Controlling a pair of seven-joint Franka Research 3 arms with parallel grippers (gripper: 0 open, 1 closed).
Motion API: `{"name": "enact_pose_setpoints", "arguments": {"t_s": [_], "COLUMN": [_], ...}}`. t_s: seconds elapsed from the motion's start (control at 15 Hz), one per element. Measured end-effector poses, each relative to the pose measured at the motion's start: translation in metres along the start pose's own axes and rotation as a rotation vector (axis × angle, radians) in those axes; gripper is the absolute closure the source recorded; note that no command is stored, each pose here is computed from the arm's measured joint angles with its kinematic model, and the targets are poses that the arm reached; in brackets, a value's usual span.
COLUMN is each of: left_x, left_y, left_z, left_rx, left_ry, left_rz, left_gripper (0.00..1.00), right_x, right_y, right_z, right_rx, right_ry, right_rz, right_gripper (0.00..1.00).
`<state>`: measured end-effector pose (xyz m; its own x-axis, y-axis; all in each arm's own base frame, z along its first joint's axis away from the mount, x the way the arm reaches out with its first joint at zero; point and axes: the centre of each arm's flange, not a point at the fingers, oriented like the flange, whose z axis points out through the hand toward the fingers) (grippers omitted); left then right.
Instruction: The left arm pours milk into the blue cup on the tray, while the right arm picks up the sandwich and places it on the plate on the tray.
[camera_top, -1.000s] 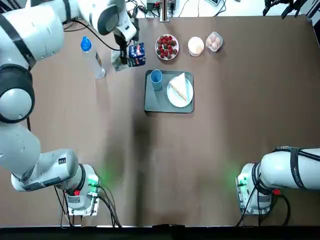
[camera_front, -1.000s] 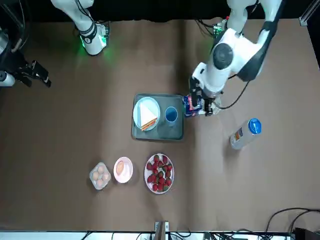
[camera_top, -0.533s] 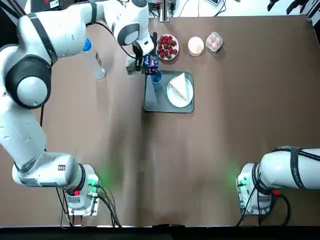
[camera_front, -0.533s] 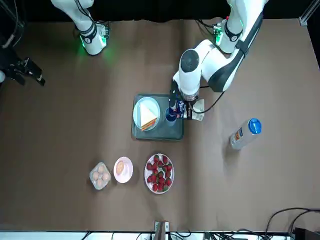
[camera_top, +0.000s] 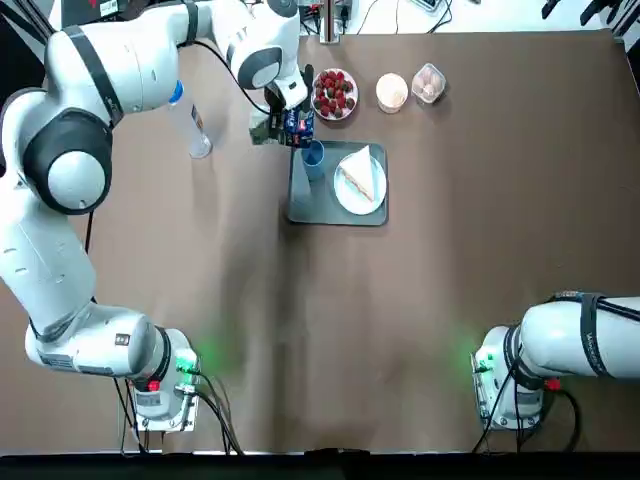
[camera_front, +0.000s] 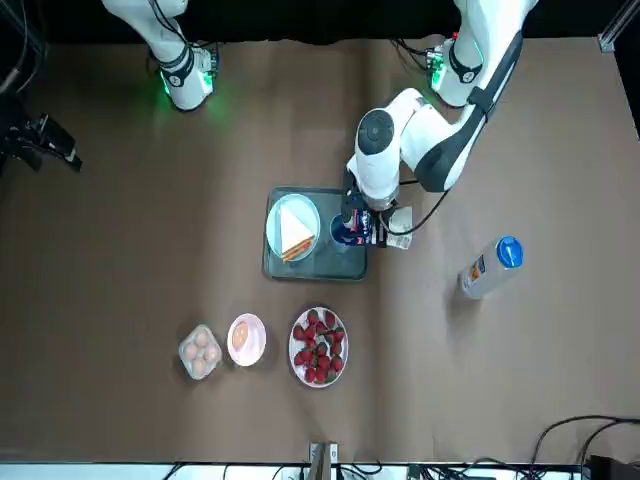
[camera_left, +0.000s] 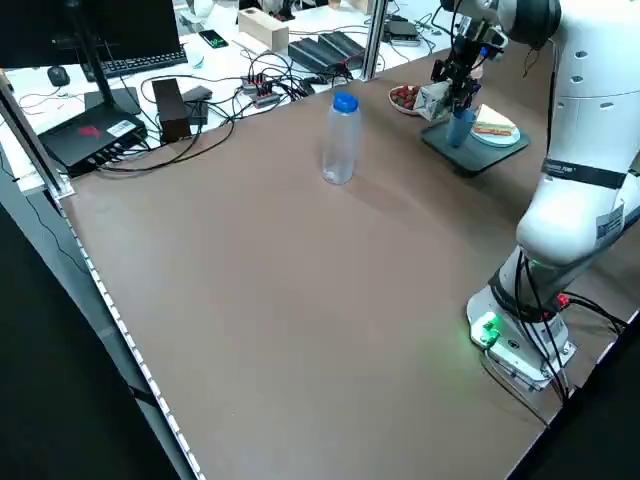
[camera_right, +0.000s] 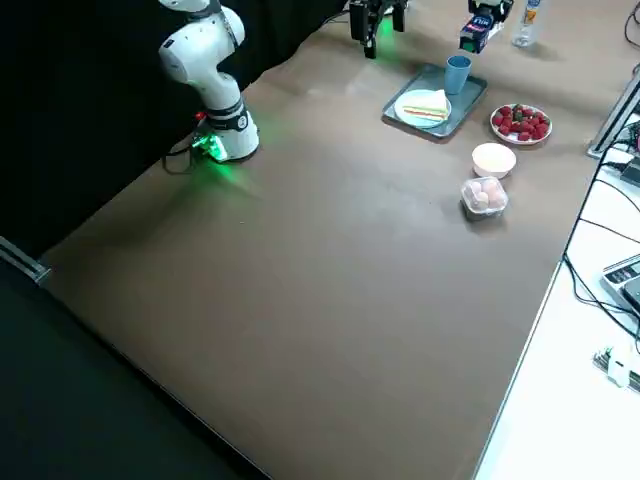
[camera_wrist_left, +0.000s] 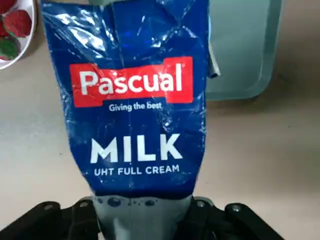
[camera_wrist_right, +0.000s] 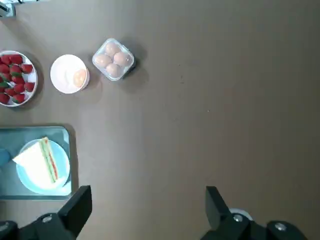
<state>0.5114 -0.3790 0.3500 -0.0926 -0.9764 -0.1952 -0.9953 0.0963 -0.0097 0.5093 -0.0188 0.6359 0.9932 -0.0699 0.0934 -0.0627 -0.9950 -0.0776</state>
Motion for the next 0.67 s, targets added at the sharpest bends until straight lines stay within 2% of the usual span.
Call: {"name": "enact_pose_setpoints", "arguments": {"t_s": [0.2,0.67], "left_x": [-0.001,-0.014], "left_y": [0.001,-0.006], "left_z": [0.001,0.001], "left_rx": [-0.008,-0.023], "left_ry": [-0.011,-0.027], "left_rz": [0.000,-0.023], "left_gripper": [0.53,0.53], "right_x": [0.000,0.000], "right_y": [-0.001,0.002], "right_z": [0.000,-0.001], "right_rx": [-0.026,-0.030], "right_ry": [-0.002,0.000], "right_rz": [-0.085,-0.091], "right_gripper": [0.00,0.00]}}
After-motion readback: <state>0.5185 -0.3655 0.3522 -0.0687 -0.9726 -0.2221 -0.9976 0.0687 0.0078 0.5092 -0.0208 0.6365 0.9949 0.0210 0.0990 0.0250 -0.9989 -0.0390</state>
